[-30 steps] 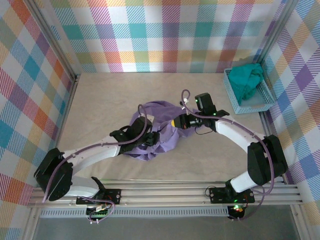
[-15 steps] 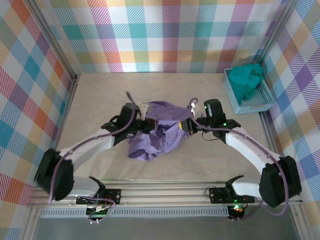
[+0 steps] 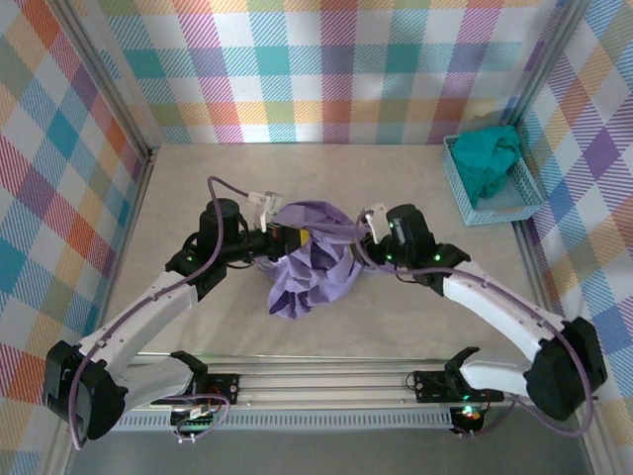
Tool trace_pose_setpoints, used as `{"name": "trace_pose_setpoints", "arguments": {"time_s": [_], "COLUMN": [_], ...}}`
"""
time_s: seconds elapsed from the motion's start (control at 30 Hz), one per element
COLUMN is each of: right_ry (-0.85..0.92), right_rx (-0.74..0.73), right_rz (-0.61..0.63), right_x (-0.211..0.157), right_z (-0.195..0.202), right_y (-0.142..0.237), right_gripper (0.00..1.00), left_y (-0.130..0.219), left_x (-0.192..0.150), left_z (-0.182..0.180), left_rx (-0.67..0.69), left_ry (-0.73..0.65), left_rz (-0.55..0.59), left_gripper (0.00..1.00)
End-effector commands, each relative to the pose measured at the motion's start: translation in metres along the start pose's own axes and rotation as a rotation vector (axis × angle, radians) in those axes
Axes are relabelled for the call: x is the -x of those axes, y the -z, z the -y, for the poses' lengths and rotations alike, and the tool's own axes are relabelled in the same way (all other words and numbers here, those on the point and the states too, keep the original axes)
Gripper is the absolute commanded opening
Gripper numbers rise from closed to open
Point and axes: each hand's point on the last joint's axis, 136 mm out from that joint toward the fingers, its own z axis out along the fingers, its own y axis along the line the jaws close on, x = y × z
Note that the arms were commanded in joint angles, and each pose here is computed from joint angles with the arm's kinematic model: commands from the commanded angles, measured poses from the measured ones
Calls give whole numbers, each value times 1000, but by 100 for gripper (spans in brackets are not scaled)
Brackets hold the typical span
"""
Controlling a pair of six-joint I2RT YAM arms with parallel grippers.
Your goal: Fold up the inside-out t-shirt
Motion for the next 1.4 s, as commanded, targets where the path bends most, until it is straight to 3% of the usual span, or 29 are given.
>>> {"name": "trace_pose_setpoints", "arguments": {"time_s": [0.0, 0.13, 0.3, 0.37, 0.43, 0.5, 0.63, 0.73, 0.8, 0.93, 1.13, 1.27, 1.37], "right_ry": [168, 275, 262, 256, 251, 232, 118, 52, -3, -88, -120, -138, -145], "right_rx": [85, 188, 157, 148, 225, 343, 629, 742, 765, 771, 742, 726, 720], "right_rz": [118, 156, 166, 155, 144, 149, 163, 194, 215, 233, 199, 188, 187], "right_x": [13, 16, 34, 41, 42, 39, 35, 40, 48, 60, 62, 62, 62], "right_z": [-26, -62, -64, -63, -74, -88, -112, -119, -117, -108, -99, -95, -94], "right_y": [15, 8, -22, -33, -31, -18, 17, 27, 26, 20, 6, 1, 0], "right_gripper": [59, 68, 71, 58, 28, 12, 2, 0, 0, 0, 0, 0, 0], "left_y": [1, 2, 4, 6, 11, 19, 42, 47, 48, 58, 75, 65, 40], "left_x": [8, 9, 7, 8, 14, 24, 37, 40, 36, 21, -8, -22, -32], "left_z": [10, 10, 11, 9, -3, -29, -89, -108, -115, -111, -88, -66, -43], "left_rx": [-39, -37, -39, -16, 68, 233, 604, 726, 773, 812, 822, 747, 614], "left_ry": [-8, -7, -4, -8, 4, 34, 53, 32, 24, -12, -61, -74, -62], "left_rz": [9, 8, 3, 15, 54, 108, 186, 164, 127, 96, 60, 17, -27], "left_gripper": [0, 0, 0, 0, 0, 0, 2, 12, 25, 46, 69, 69, 58]}}
